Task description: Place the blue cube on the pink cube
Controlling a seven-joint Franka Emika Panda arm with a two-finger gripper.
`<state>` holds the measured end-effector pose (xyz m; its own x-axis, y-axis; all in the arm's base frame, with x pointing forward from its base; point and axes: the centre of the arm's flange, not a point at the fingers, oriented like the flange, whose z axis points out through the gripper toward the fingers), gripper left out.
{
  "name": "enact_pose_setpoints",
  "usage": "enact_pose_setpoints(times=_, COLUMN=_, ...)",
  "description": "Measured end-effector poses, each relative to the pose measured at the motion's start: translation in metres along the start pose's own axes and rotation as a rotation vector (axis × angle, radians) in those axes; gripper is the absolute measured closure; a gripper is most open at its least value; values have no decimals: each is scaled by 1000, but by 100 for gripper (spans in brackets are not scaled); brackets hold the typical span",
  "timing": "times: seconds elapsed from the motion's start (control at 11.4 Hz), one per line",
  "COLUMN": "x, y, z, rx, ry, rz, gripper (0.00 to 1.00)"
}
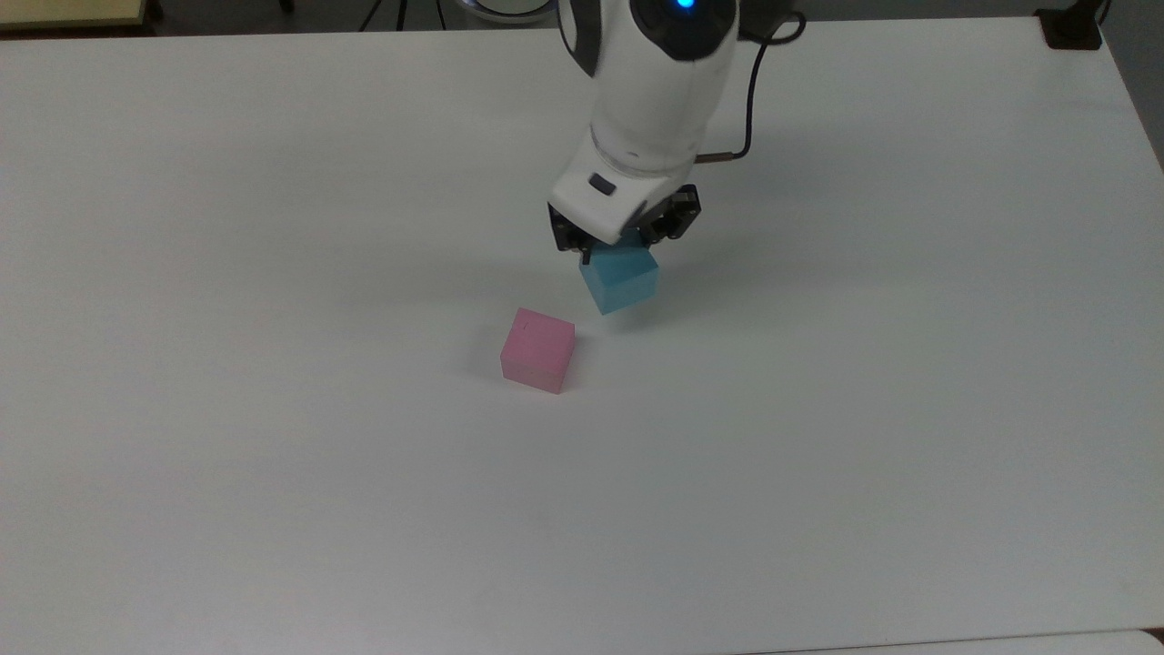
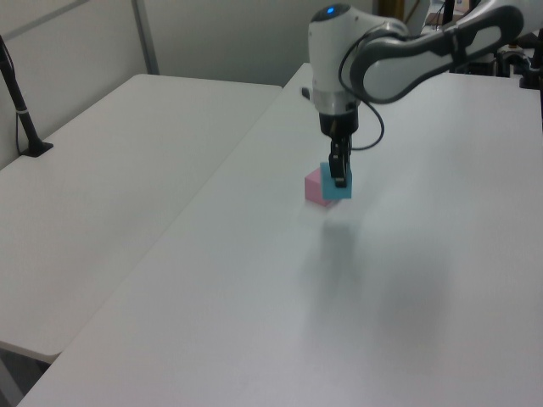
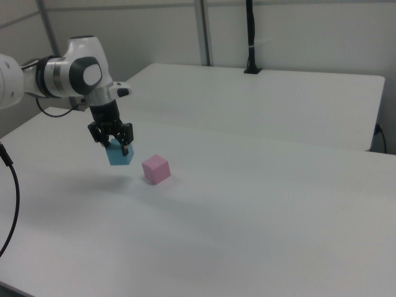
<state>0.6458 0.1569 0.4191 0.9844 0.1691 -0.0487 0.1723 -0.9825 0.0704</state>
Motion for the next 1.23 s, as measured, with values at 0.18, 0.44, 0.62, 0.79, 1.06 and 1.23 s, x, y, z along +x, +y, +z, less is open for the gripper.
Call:
enact_pose_setpoints(times=0.18, x=2, y=26, z=-14, rx=8, ry=25, rz=123, gripper=42)
enact_pose_setpoints(times=0.44, x=5, y=57, z=-10, rx=9, ry=22, rz=271, gripper=42)
enact_pose_setpoints(times=0.62, x=14, y=71, z=1, rx=10, ry=46, rz=363, gripper=42)
enact_pose_setpoints(times=0.79, x=22, y=78, z=17, rx=10, ry=60, rz=407, gripper=42)
enact_pose_setpoints(times=1.06, x=30, y=77, z=30, rx=7, ry=78, rz=431, gripper=37)
enact_pose_setpoints(times=1.23, x=31, y=77, z=27, rx=7, ry=83, rz=432, gripper=14)
